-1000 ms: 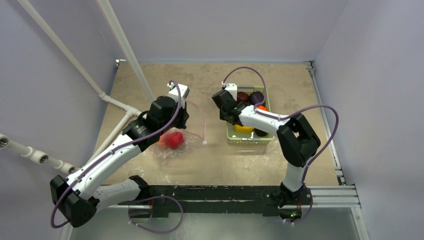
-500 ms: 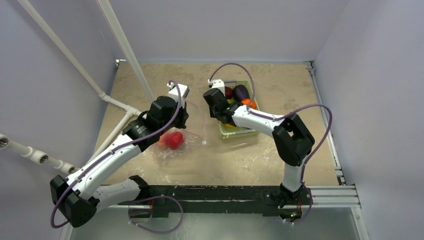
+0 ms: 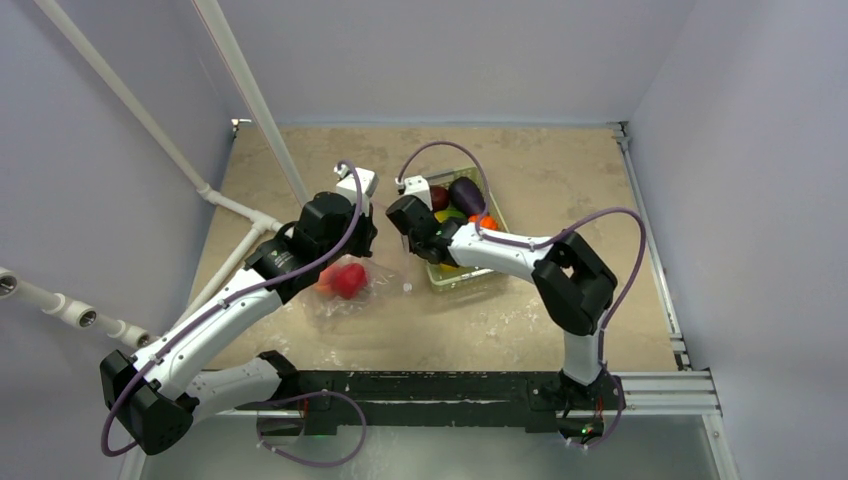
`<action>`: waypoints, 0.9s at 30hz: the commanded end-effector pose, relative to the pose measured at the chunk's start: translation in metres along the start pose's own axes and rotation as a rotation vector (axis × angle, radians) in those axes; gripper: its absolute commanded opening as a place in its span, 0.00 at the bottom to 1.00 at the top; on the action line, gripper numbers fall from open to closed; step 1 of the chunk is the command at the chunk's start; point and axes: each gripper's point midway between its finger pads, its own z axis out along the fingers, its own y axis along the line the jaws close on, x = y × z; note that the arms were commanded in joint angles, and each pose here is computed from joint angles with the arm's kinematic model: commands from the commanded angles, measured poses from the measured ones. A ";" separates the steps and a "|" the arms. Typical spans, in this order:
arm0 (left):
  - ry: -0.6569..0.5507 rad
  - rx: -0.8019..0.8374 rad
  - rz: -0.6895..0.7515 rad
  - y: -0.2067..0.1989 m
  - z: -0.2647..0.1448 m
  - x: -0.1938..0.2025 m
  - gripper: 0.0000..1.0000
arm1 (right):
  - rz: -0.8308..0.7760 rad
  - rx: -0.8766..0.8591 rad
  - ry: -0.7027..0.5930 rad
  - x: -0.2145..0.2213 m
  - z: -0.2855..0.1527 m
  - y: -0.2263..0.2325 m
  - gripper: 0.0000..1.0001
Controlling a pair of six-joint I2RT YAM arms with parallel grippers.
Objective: Place the food in the zip-top bag and seal the zipper
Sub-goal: Adjust the bin at the center of the board.
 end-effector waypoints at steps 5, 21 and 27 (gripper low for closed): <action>-0.067 0.008 0.004 -0.001 -0.007 -0.017 0.00 | 0.143 0.029 -0.135 -0.067 -0.052 -0.012 0.52; -0.067 0.009 0.004 -0.001 -0.007 -0.017 0.00 | 0.262 0.185 -0.173 -0.082 -0.077 -0.095 0.82; -0.063 0.007 0.005 -0.001 -0.006 -0.016 0.00 | 0.323 0.188 -0.179 -0.081 -0.075 -0.120 0.93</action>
